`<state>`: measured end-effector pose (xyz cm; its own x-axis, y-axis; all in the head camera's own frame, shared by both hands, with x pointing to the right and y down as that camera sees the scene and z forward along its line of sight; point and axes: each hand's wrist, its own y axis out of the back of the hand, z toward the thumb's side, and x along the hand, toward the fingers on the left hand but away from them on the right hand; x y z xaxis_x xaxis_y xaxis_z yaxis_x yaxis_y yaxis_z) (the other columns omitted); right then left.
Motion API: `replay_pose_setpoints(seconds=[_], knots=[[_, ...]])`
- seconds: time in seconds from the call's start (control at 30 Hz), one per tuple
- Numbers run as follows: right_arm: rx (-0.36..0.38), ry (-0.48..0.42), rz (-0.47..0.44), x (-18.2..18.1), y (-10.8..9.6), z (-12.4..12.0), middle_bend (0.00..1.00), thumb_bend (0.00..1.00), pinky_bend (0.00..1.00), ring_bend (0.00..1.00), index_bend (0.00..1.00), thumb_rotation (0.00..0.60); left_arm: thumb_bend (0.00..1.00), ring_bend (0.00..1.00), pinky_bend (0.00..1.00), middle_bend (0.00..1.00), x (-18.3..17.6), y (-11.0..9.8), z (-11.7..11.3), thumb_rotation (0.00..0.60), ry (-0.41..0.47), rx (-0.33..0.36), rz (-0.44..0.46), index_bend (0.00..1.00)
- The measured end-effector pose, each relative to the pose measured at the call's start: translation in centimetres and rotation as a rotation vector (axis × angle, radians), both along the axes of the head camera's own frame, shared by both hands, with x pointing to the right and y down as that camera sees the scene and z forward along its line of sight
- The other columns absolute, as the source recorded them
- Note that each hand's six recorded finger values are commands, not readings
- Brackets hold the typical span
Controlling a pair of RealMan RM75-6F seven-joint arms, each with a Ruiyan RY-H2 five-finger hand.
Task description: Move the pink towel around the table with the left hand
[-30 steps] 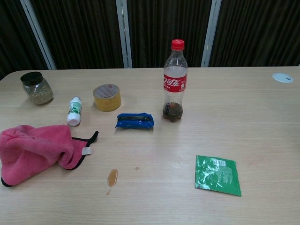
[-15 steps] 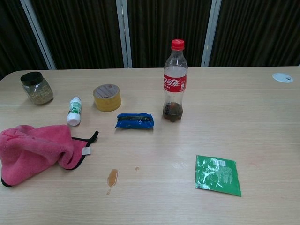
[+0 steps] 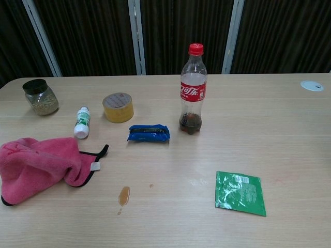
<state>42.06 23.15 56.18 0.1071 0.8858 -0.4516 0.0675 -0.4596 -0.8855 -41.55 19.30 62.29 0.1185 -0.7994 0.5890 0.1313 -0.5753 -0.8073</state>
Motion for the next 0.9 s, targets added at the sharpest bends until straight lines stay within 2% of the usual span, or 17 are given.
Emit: replay_pose_setpoints(seconds=[0.23, 0.5, 0.73, 0.9], knots=[[-0.010, -0.006, 0.004, 0.0, -0.1, 0.2, 0.00, 0.00, 0.00, 0.00, 0.00, 0.600, 0.04, 0.05, 0.20, 0.06, 3.2, 0.0, 4.0, 0.600, -0.030, -0.067, 0.033, 0.21], [-0.020, -0.014, 0.008, 0.0, -0.3, 0.6, 0.00, 0.00, 0.00, 0.00, 0.00, 0.600, 0.07, 0.07, 0.22, 0.09, 5.9, -1.0, 6.9, 0.600, -0.041, -0.096, 0.049, 0.23], [-0.032, -0.020, 0.020, 0.1, -0.7, 1.1, 0.00, 0.00, 0.00, 0.00, 0.00, 0.600, 0.24, 0.22, 0.35, 0.29, 6.8, -1.0, 8.6, 0.600, -0.053, -0.115, 0.056, 0.47], [-0.034, -0.020, 0.024, 0.2, -0.7, 1.1, 0.00, 0.00, 0.00, 0.00, 0.00, 0.600, 0.50, 0.39, 0.48, 0.47, 7.0, -0.9, 9.0, 0.600, -0.037, -0.114, 0.047, 0.66]])
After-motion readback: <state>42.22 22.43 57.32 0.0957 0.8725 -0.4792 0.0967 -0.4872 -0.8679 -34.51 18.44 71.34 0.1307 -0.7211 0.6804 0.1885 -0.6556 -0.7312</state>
